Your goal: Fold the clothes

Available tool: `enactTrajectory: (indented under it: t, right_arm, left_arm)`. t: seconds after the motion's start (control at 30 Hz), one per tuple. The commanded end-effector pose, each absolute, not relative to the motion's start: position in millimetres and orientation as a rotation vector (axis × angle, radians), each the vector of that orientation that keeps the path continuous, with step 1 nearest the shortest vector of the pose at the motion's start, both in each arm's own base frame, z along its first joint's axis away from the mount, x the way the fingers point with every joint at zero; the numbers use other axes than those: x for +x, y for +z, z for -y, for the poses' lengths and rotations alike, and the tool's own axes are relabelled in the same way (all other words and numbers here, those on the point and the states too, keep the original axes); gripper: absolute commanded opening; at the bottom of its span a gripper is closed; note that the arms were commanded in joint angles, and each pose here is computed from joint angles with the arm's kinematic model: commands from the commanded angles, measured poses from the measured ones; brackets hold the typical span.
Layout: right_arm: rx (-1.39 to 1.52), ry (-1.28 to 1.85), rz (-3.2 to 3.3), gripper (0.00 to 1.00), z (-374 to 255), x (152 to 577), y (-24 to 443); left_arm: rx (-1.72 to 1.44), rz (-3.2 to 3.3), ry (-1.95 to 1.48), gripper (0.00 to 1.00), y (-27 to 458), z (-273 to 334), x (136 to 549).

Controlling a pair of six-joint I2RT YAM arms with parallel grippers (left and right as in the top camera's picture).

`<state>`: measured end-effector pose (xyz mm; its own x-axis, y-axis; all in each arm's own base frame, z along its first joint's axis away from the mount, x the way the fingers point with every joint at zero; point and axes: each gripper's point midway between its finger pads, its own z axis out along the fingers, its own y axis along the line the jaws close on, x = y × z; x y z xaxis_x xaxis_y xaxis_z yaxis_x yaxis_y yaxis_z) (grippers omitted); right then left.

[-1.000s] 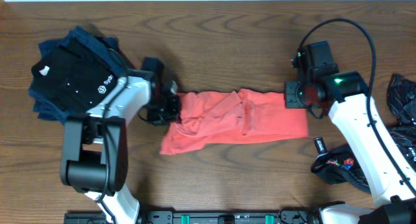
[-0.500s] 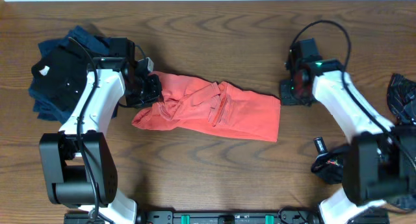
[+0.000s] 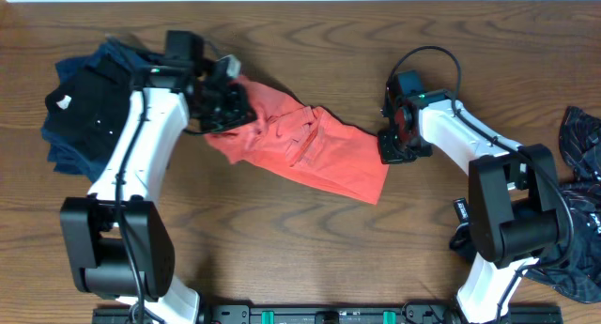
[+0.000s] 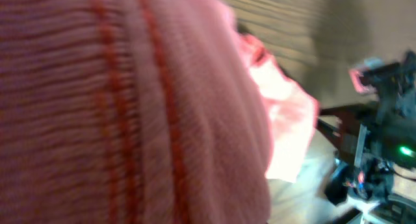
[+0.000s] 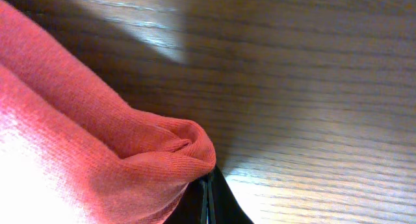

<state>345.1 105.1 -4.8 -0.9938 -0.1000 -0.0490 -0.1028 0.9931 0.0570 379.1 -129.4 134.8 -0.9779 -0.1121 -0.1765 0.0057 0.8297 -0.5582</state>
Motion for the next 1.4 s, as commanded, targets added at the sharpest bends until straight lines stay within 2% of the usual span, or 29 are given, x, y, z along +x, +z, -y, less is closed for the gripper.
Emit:
enactTrajectory:
  t: [0.0, 0.3, 0.63, 0.77, 1.0, 1.07, 1.2, 1.37]
  right_arm:
    - [-0.189, 0.128, -3.134, 0.01, -120, 335, -20]
    - [-0.229, 0.124, -3.142, 0.01, -128, 330, -20]
    - [-0.266, 0.123, -3.143, 0.01, -135, 326, -20]
    - [-0.266, 0.122, -3.147, 0.02, -135, 325, -20]
    - [-0.266, 0.122, -3.147, 0.02, -135, 325, -20]
    - [-0.265, 0.122, -3.147, 0.02, -135, 325, -20]
    - [-0.265, 0.122, -3.147, 0.02, -135, 325, -20]
    - [-0.28, 0.103, -3.16, 0.16, -131, 322, -18]
  left_arm:
    - [0.021, -2.782, -0.955, 0.1, 152, 170, 372]
    - [0.185, -2.718, -0.961, 0.11, 160, 246, 362]
    - [0.334, -2.737, -0.789, 0.14, 144, 282, 339]
    - [0.366, -2.773, -0.67, 0.14, 123, 286, 333]
    - [0.437, -2.828, -0.656, 0.15, 100, 303, 317]
    - [0.447, -2.835, -0.654, 0.17, 97, 305, 314]
    - [0.454, -2.835, -0.655, 0.31, 97, 307, 313]
    - [0.448, -2.882, -0.664, 0.35, 101, 301, 300]
